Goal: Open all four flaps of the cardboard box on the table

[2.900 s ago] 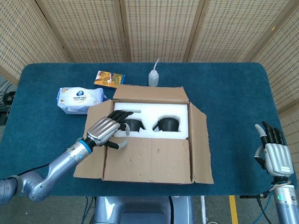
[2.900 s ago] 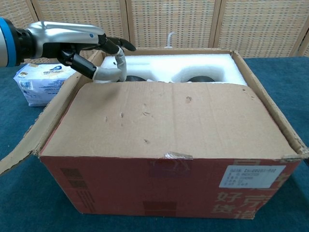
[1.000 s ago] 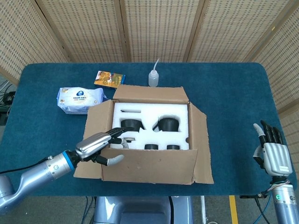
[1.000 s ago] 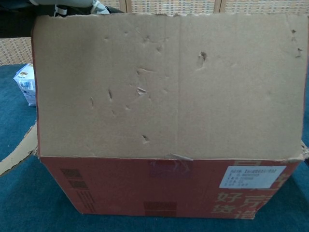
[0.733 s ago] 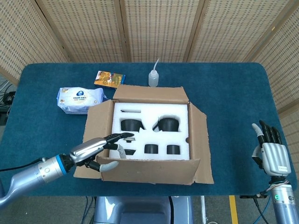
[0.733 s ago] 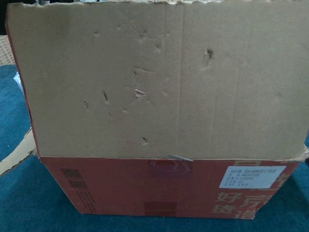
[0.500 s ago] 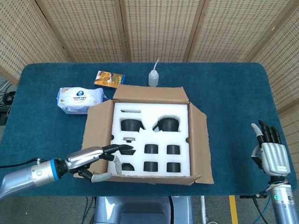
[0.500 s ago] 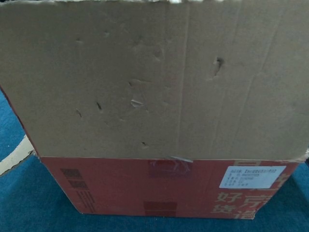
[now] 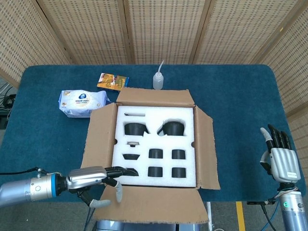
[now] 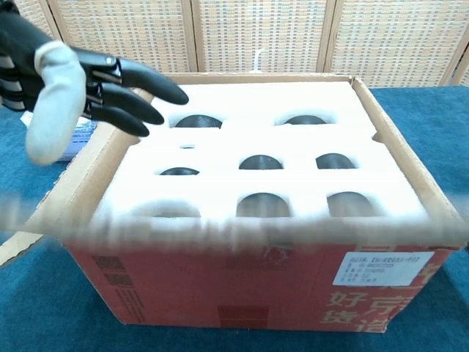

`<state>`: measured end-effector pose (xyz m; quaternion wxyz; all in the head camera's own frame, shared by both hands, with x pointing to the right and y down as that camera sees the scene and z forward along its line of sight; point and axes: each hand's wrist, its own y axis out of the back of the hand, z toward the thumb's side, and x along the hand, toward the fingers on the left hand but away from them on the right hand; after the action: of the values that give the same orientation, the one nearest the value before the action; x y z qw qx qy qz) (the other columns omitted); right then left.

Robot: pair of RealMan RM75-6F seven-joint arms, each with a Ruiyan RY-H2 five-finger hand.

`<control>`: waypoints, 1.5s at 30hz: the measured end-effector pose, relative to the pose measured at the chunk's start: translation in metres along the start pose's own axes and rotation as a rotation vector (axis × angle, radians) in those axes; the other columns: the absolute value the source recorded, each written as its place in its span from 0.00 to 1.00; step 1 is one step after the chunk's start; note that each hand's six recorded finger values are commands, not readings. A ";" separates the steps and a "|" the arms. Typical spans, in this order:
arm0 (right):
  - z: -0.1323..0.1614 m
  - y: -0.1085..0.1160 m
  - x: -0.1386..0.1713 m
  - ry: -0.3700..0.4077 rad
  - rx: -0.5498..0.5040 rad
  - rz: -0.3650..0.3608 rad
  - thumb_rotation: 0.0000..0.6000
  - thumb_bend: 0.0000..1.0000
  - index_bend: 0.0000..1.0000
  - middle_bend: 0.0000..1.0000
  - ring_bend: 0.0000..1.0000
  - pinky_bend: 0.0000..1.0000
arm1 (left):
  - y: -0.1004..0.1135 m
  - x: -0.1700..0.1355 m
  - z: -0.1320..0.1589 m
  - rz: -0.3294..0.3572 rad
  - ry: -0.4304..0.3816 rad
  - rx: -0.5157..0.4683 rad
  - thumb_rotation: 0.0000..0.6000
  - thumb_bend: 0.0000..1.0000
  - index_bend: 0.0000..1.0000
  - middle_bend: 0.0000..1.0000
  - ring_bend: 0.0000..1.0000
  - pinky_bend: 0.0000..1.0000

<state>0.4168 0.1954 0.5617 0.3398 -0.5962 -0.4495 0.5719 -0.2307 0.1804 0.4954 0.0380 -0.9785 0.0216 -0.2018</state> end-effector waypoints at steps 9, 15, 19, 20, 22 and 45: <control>-0.002 0.000 0.000 0.000 -0.008 0.000 1.00 0.96 0.05 0.00 0.00 0.00 | -0.005 0.003 -0.003 -0.004 0.029 0.044 0.36 0.39 0.43 0.00 0.00 0.00; -0.006 0.001 0.001 -0.004 -0.007 -0.004 1.00 0.96 0.05 0.00 0.00 0.00 | 0.007 0.000 -0.008 0.108 0.062 0.151 0.55 0.40 0.42 0.00 0.00 0.00; -0.008 0.002 0.001 -0.006 -0.005 -0.007 1.00 0.96 0.05 0.00 0.00 0.00 | 0.018 -0.007 -0.017 0.224 0.117 0.273 0.76 0.40 0.39 0.00 0.00 0.00; -0.009 0.002 0.001 -0.008 -0.004 -0.007 1.00 0.96 0.05 0.00 0.00 0.00 | 0.021 -0.010 -0.019 0.253 0.132 0.300 0.79 0.40 0.38 0.00 0.00 0.00; -0.011 0.001 0.001 -0.010 0.000 -0.007 1.00 0.96 0.05 0.00 0.00 0.00 | 0.026 -0.016 -0.026 0.323 0.171 0.363 0.82 0.40 0.37 0.00 0.00 0.00; -0.008 -0.015 0.002 0.025 0.009 0.011 1.00 0.96 0.05 0.00 0.00 0.00 | -0.007 -0.150 -0.104 0.910 0.766 0.569 0.84 0.40 0.31 0.00 0.00 0.00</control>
<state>0.4223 0.2039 0.5753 0.3448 -0.6042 -0.4395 0.5682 -0.4093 0.1888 0.5325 0.3662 -0.6824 0.3911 -0.4973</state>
